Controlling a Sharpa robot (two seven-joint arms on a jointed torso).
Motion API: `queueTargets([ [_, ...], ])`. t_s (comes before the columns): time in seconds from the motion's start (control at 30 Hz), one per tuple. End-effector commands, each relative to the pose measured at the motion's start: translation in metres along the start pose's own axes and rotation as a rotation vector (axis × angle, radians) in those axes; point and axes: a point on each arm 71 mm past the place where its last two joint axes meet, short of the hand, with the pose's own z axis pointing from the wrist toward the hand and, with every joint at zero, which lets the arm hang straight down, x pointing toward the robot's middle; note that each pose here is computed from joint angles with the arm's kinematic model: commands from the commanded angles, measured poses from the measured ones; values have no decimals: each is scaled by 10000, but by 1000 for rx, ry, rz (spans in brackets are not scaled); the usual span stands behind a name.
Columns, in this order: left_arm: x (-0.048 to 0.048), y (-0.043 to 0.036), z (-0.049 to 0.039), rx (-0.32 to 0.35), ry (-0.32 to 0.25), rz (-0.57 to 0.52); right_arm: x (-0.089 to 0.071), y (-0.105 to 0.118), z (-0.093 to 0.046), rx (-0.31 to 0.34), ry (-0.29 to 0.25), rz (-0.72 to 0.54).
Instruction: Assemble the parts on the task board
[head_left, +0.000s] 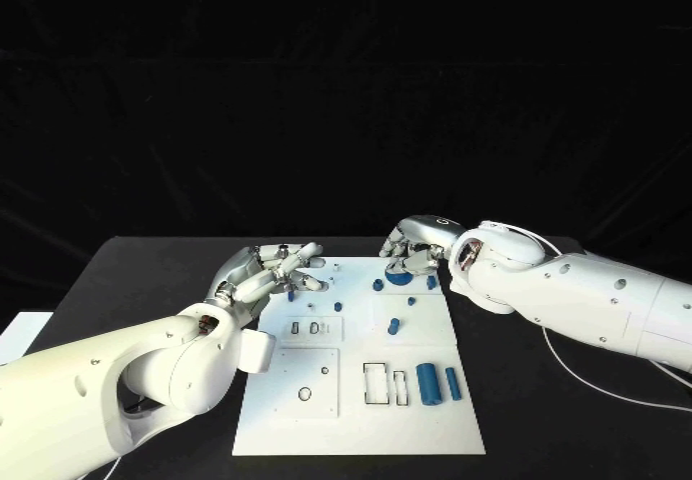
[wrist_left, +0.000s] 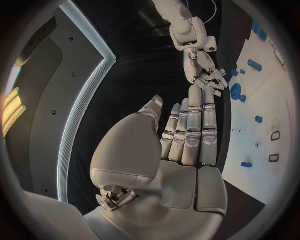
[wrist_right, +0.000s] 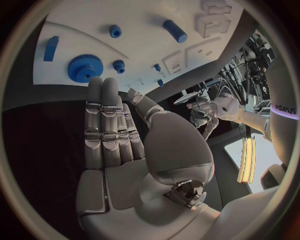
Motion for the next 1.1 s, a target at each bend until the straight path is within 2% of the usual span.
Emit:
queueTargets([
  [0.03, 58, 0, -13, -37, 27, -66, 33, 5, 27, 33, 59, -188],
  [0.4, 80, -1, -15, -57, 36, -82, 76, 68, 100, 39, 127, -218],
  [1.1, 56, -6, -19, -54, 31, -87, 115, 138, 184, 9, 154, -219],
])
